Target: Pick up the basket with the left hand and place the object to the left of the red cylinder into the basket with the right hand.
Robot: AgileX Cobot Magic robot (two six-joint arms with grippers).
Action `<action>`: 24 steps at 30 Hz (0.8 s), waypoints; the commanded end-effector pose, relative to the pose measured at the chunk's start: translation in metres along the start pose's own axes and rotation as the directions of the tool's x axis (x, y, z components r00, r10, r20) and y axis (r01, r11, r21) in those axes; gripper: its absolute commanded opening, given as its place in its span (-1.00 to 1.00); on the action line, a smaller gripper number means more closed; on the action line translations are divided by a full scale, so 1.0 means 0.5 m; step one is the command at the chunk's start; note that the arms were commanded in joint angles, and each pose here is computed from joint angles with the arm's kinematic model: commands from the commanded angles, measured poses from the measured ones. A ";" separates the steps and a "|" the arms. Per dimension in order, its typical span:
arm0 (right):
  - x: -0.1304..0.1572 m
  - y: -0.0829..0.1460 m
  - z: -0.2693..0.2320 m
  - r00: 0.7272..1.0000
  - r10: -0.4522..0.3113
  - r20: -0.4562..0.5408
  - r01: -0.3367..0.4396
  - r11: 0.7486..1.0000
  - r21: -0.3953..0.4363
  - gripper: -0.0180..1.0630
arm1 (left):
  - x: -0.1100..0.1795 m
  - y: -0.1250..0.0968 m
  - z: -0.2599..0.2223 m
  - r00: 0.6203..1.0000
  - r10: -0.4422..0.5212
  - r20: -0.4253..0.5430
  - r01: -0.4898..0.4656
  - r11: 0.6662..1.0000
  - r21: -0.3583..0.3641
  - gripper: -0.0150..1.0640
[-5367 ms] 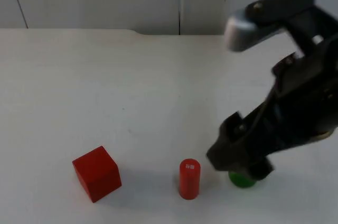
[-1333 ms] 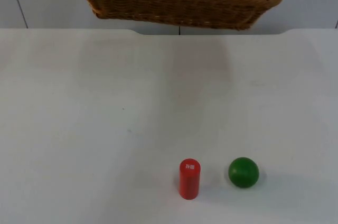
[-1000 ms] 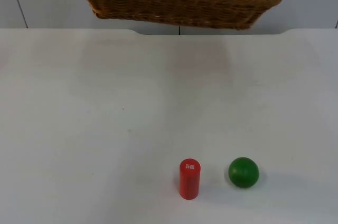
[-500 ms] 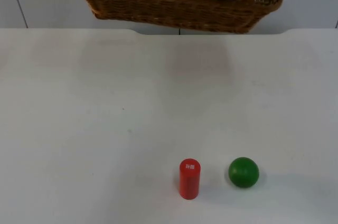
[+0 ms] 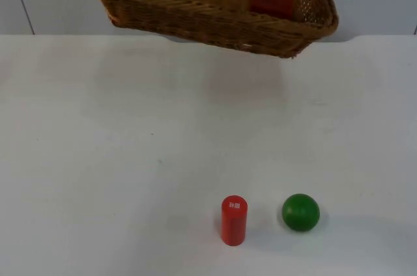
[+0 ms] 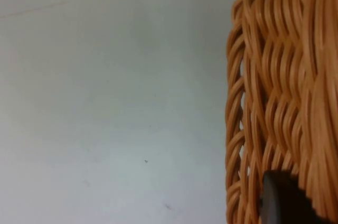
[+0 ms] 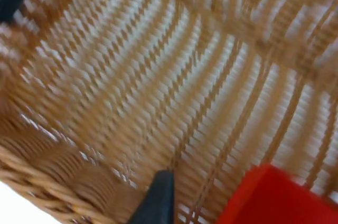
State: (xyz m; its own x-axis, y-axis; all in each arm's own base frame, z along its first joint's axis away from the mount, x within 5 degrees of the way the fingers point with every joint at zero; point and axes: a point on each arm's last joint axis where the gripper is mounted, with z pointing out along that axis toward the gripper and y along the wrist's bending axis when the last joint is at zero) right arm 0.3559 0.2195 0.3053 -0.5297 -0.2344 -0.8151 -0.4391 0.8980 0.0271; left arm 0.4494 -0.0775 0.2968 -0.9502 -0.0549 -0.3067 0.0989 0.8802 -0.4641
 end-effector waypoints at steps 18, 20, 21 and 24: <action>-0.038 -0.055 -0.542 0.960 -0.100 0.261 0.080 0.993 0.087 0.61 | -0.002 0.028 0.096 0.997 -0.025 -0.079 0.030 0.997 0.068 -0.98; -0.023 -0.057 -0.556 0.960 -0.099 0.262 0.078 0.993 0.088 0.61 | -0.002 0.031 0.104 0.996 -0.025 -0.087 0.032 0.997 0.069 -0.98; -0.006 -0.060 -0.574 0.958 -0.098 0.268 0.076 0.993 0.088 0.61 | -0.001 0.034 0.113 0.995 -0.018 -0.094 0.026 0.997 0.077 -0.98; 0.046 -0.068 -0.615 0.954 -0.095 0.285 0.072 0.993 0.089 0.61 | 0.003 0.054 0.156 0.991 -0.017 -0.134 0.029 0.996 0.089 -0.98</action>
State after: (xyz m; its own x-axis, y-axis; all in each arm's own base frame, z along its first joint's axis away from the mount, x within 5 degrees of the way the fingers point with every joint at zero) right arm 0.1439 0.0751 0.4674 -0.2551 -0.1981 -0.9464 -0.4138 0.9070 -0.0783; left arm 0.4721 -0.0836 0.2191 -0.9843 0.0014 -0.1767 0.0907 0.8622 -0.4985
